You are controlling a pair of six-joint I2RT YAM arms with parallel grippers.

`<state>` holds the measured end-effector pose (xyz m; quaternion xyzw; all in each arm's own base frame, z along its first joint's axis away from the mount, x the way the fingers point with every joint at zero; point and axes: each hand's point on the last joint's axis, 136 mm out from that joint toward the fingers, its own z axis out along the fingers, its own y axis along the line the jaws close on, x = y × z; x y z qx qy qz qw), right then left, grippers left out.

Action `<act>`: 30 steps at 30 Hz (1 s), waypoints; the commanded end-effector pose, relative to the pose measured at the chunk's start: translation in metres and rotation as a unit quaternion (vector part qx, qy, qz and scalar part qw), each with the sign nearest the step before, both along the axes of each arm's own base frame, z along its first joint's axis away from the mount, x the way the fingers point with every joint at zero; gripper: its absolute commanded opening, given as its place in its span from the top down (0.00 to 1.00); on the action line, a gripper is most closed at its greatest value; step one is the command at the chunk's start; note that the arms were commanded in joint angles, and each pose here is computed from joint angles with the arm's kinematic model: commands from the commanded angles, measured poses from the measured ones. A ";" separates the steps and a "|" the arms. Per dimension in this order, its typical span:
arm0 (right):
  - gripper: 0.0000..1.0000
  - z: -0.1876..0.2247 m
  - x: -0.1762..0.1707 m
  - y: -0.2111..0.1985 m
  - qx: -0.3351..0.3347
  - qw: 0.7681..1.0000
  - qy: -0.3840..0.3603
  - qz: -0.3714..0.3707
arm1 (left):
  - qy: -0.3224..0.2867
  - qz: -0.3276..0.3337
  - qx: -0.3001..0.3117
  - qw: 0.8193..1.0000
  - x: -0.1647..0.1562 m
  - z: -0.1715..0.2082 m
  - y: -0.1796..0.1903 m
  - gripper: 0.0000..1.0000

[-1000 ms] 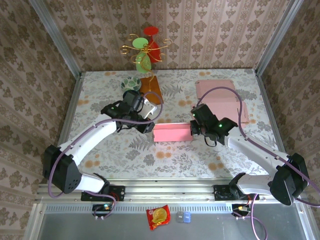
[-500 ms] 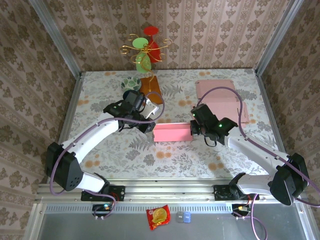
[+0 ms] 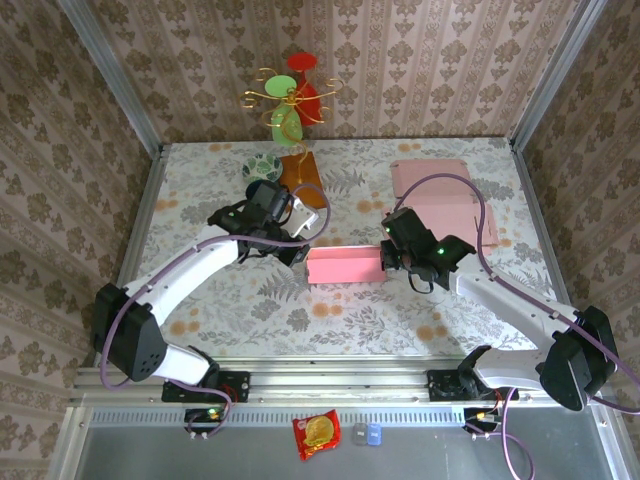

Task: Fold the paper box

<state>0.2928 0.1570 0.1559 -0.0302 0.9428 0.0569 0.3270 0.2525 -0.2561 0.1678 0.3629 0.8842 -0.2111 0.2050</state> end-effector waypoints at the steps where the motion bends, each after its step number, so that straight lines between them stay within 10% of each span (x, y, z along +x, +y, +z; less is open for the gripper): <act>1: 1.00 -0.005 -0.006 -0.003 -0.011 1.000 0.019 -0.007 | -0.001 -0.002 -0.008 1.000 0.002 0.008 -0.008 0.98; 30: 1.00 0.000 -0.003 0.002 0.011 0.999 0.014 -0.033 | 0.093 0.145 -0.016 0.985 0.009 0.015 -0.015 1.00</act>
